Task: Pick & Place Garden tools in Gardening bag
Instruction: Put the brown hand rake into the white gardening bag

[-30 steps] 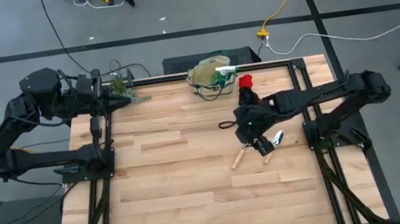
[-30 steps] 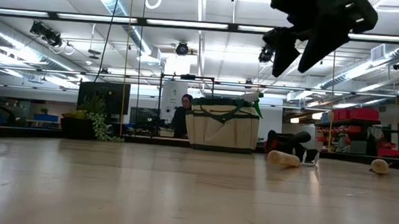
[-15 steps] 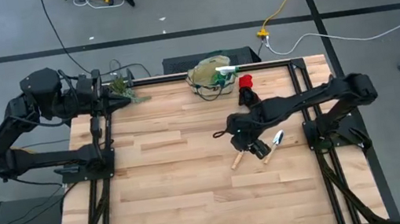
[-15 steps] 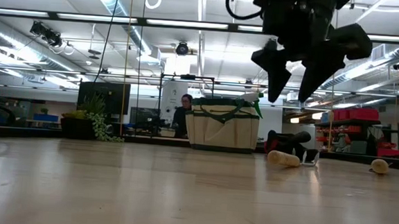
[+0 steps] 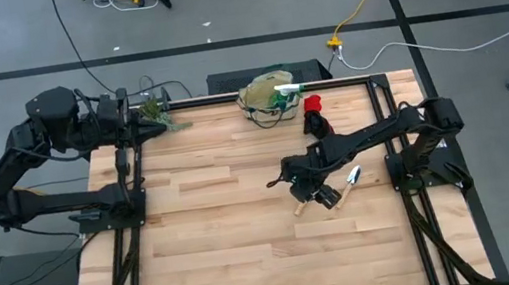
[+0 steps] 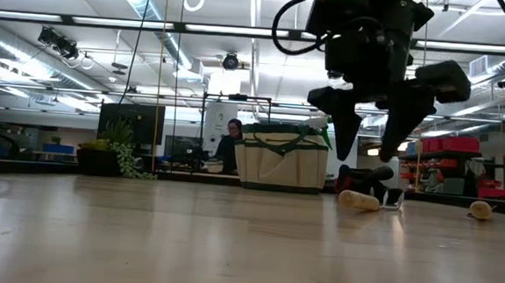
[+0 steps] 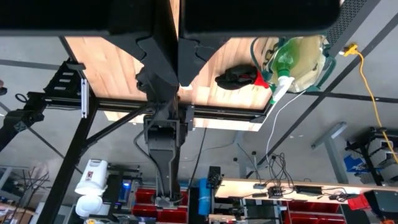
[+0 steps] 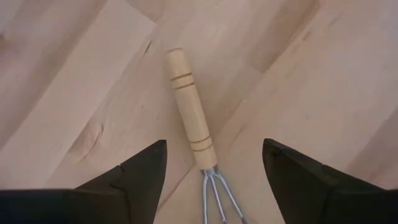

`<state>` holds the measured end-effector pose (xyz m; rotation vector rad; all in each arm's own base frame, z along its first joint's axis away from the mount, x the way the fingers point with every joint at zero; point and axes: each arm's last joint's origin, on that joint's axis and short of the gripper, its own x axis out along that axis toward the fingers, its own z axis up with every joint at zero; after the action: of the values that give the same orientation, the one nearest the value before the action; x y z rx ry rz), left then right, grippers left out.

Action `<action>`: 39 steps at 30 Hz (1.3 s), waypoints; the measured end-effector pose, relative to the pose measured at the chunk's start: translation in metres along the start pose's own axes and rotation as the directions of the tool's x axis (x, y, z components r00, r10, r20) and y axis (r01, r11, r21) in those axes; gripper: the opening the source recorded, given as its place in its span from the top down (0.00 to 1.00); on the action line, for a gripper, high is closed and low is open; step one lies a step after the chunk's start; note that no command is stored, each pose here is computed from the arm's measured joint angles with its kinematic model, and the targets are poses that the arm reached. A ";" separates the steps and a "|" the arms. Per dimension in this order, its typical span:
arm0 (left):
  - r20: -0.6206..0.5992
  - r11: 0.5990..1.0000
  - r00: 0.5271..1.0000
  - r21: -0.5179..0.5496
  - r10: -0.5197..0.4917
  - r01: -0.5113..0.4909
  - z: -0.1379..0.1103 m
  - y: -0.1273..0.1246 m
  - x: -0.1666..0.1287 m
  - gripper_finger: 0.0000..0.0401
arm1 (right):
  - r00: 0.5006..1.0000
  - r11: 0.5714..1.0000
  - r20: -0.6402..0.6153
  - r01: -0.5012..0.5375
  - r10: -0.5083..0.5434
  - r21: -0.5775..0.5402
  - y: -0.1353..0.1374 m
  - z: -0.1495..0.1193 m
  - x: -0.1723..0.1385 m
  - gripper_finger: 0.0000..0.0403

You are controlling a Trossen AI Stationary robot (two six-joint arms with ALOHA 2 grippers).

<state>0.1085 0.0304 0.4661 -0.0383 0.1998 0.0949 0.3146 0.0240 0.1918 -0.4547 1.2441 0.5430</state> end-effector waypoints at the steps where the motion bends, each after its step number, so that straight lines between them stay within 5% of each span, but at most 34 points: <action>1: 0.000 1.000 1.000 0.000 0.000 0.000 0.000 0.000 0.000 0.99 | 1.000 1.000 -0.007 -0.005 0.005 -0.006 0.001 0.000 0.002 0.34; 30: 0.001 1.000 1.000 -0.004 0.000 0.000 0.000 0.000 0.000 0.99 | 0.994 0.999 -0.105 -0.032 0.031 -0.011 0.008 -0.010 0.045 0.35; 39: 0.001 1.000 1.000 -0.001 0.000 0.000 0.000 0.000 0.000 0.99 | 0.993 0.999 -0.114 0.013 -0.017 -0.040 0.012 -0.007 0.048 0.43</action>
<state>0.1085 0.0304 0.4662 -0.0397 0.1987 0.0949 0.3125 0.0356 0.1435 -0.5337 1.3407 0.5349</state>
